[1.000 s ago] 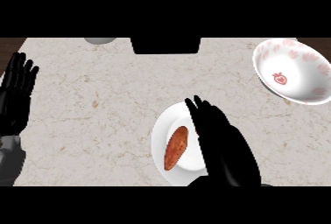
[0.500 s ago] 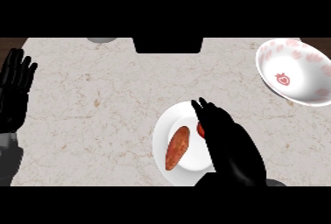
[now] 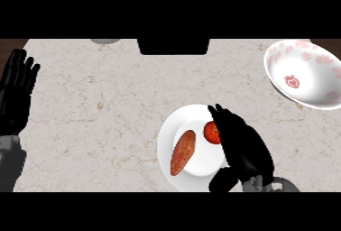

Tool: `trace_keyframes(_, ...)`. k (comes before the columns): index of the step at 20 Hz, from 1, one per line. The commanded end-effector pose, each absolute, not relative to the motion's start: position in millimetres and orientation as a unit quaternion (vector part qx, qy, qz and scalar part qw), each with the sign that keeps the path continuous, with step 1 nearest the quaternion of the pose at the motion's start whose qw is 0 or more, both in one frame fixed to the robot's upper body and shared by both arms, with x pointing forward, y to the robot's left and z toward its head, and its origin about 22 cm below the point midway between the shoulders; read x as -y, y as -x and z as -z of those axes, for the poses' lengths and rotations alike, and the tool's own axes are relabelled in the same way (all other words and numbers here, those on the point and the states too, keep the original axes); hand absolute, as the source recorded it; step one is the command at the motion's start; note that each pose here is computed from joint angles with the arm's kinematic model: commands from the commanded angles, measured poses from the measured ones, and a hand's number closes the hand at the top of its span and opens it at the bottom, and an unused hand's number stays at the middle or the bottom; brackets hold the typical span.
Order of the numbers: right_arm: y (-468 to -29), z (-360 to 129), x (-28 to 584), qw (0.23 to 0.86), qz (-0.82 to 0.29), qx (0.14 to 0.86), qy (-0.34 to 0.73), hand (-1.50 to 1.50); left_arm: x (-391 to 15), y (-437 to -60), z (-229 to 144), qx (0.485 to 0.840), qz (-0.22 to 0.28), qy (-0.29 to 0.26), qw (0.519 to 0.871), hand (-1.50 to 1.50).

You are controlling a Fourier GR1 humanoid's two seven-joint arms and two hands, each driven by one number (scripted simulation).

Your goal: Pick the tomato from the plate and place it in the bowl

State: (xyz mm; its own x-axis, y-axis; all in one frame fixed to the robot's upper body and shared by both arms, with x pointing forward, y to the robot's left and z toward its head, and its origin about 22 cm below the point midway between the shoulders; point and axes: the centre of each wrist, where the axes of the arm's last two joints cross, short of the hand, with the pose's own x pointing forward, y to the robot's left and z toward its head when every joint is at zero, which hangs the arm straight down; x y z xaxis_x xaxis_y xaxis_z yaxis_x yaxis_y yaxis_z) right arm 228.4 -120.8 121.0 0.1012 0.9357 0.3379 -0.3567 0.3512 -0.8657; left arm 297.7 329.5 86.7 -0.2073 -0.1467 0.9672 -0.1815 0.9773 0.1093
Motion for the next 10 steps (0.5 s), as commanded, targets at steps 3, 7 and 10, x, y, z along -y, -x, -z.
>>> trace_keyframes(3, -256.4, -105.9, 118.0, 0.697, -0.473, 0.422, 0.334, -1.5, -339.4, -289.4, -66.7, 0.781, -0.018, -0.101, 0.616, 0.0)
trace_keyframes(7, -252.9, -93.1, 135.5, 0.688, -0.472, 0.441, 0.33, -1.5, -314.6, -304.9, -74.7, 0.774, -0.012, -0.102, 0.624, 0.0)
trace_keyframes(10, -249.7, -94.9, 124.7, 0.679, -0.473, 0.461, 0.32, -1.5, -316.0, -291.4, -66.3, 0.774, -0.017, -0.102, 0.624, 0.0)
